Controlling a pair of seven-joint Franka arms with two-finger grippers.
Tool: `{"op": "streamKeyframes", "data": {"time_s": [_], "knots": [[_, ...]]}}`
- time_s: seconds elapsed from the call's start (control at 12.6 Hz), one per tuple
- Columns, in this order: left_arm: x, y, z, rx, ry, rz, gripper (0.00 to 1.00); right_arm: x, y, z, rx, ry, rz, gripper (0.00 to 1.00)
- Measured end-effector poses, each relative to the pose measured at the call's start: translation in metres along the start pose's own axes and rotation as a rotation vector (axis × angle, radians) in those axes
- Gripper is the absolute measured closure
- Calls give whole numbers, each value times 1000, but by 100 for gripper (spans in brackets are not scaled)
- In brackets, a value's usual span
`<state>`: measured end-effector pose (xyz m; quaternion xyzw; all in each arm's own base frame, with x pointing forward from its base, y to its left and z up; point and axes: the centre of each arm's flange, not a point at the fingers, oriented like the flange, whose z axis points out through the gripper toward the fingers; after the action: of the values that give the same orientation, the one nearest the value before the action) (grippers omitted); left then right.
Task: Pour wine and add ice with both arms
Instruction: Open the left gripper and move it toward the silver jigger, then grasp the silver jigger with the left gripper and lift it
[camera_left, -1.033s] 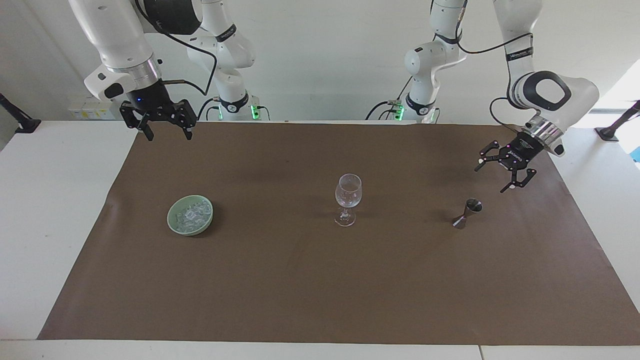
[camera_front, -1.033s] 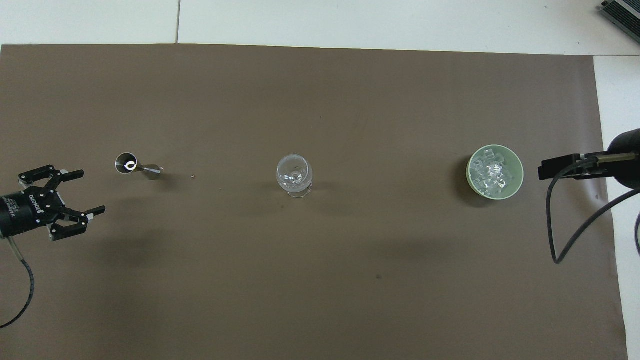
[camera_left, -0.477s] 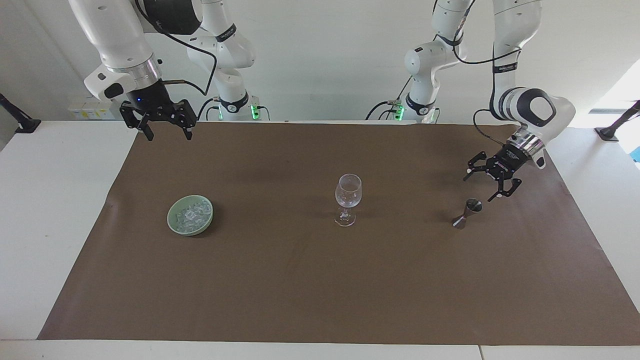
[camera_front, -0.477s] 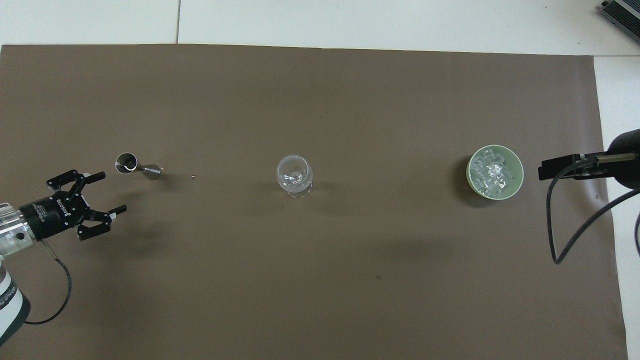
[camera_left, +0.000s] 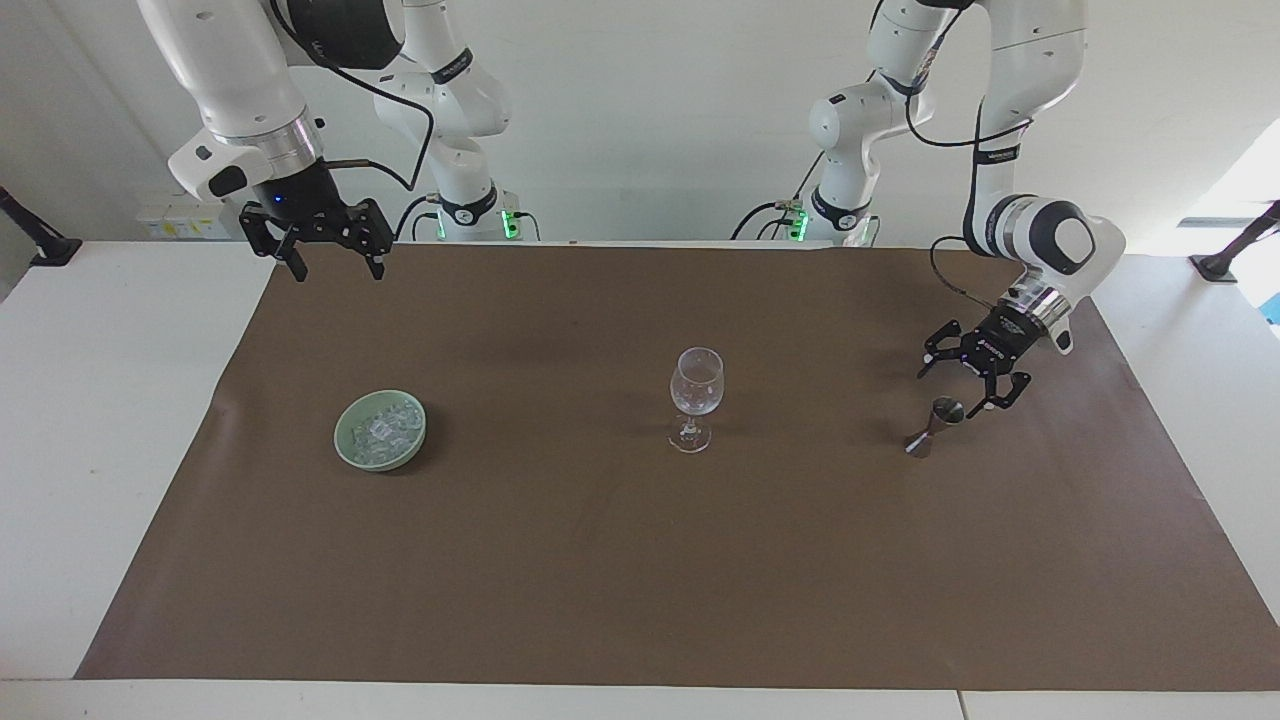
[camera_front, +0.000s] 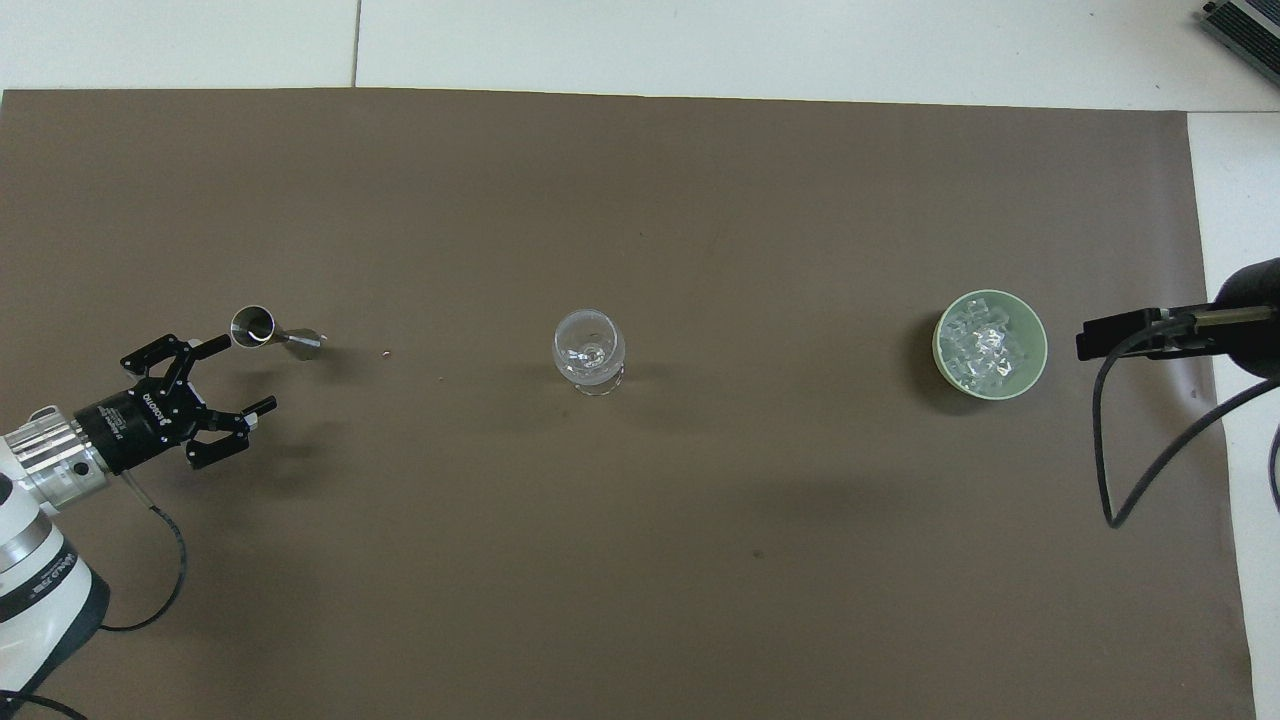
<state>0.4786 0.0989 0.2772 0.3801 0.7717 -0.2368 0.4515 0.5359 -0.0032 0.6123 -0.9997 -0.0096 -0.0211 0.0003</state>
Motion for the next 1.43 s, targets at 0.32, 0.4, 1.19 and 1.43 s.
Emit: {"op": "streamKeyframes", "data": {"time_s": [0.32, 0.4, 1.19, 1.43], "knots": [[6, -7, 24, -43, -19, -46, 0, 0, 0, 0, 0, 0, 0, 0], [5, -10, 32, -61, -29, -64, 0, 0, 0, 0, 0, 0, 0, 0], [13, -14, 49, -151, -63, -118, 0, 0, 0, 0, 0, 0, 0, 0], [12, -13, 49, -170, -78, -120, 4, 0, 0, 0, 0, 0, 0, 0]]}}
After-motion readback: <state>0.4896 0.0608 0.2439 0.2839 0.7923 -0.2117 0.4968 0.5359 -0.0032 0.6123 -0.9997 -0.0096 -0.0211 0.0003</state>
